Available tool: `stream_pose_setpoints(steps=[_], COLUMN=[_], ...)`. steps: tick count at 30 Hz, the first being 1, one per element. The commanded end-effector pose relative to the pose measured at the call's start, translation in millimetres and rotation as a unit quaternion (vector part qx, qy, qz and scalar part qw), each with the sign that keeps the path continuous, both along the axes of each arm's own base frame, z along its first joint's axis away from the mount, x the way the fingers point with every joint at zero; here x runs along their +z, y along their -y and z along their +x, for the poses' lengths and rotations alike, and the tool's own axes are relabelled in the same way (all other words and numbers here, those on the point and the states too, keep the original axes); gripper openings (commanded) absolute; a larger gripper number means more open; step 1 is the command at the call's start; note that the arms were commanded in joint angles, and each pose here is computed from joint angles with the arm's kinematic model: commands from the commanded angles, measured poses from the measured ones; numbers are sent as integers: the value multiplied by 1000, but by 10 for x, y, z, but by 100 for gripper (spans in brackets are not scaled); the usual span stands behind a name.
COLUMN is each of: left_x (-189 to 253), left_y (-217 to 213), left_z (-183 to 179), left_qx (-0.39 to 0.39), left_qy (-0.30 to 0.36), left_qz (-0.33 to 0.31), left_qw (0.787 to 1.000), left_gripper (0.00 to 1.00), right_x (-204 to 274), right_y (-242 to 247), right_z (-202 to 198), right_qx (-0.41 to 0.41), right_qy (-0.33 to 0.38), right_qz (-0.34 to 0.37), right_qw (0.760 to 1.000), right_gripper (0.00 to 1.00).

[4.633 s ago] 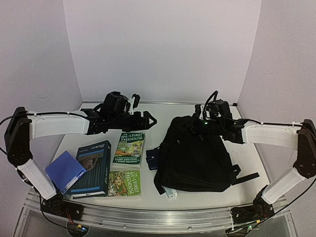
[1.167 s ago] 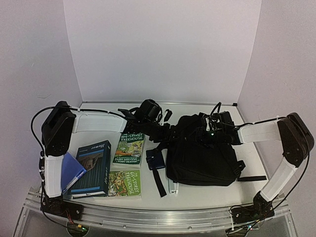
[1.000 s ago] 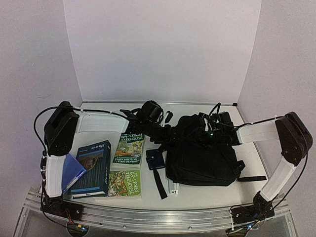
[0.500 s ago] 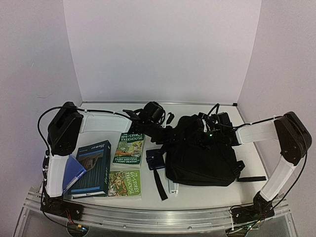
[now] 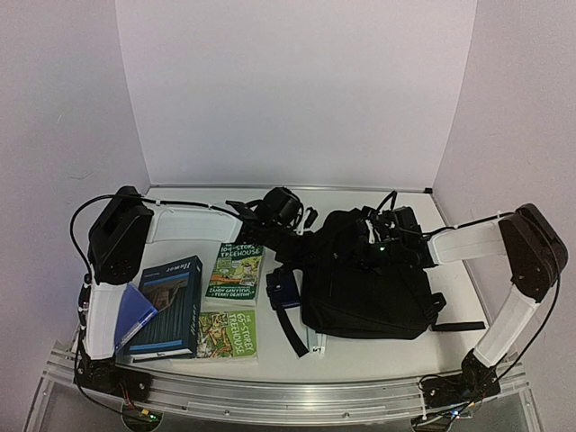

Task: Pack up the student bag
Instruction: Unzip the student bag at the center of the board.

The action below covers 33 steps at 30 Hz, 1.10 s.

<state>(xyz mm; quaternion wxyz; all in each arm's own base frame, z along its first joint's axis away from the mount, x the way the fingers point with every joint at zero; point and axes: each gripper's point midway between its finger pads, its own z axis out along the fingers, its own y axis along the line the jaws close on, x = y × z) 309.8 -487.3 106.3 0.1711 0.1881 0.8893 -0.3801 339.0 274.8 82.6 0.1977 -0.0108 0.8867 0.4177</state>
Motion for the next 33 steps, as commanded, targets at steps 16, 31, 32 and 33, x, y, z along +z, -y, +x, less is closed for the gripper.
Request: stream_pose_setpoints(steps=[16, 31, 32, 33], left_x=[-34, 26, 26, 29], left_y=[-230, -389, -401, -410], left_z=[331, 510, 515, 516], left_qx=[72, 89, 91, 92], left_qy=[-9, -7, -7, -7], left_qz=[-10, -26, -27, -28], left_qw=[997, 996, 995, 995], left_gripper=[0, 0, 0, 0], right_x=[128, 447, 438, 425], right_y=[-347, -601, -597, -590], right_z=[-579, -1285, -1325, -1361], right_qx=[42, 112, 115, 118], right_qy=[-3, -14, -16, -19], right_qz=[-10, -20, -22, -25], right_qw=[999, 993, 993, 993], right_gripper=[0, 0, 0, 0])
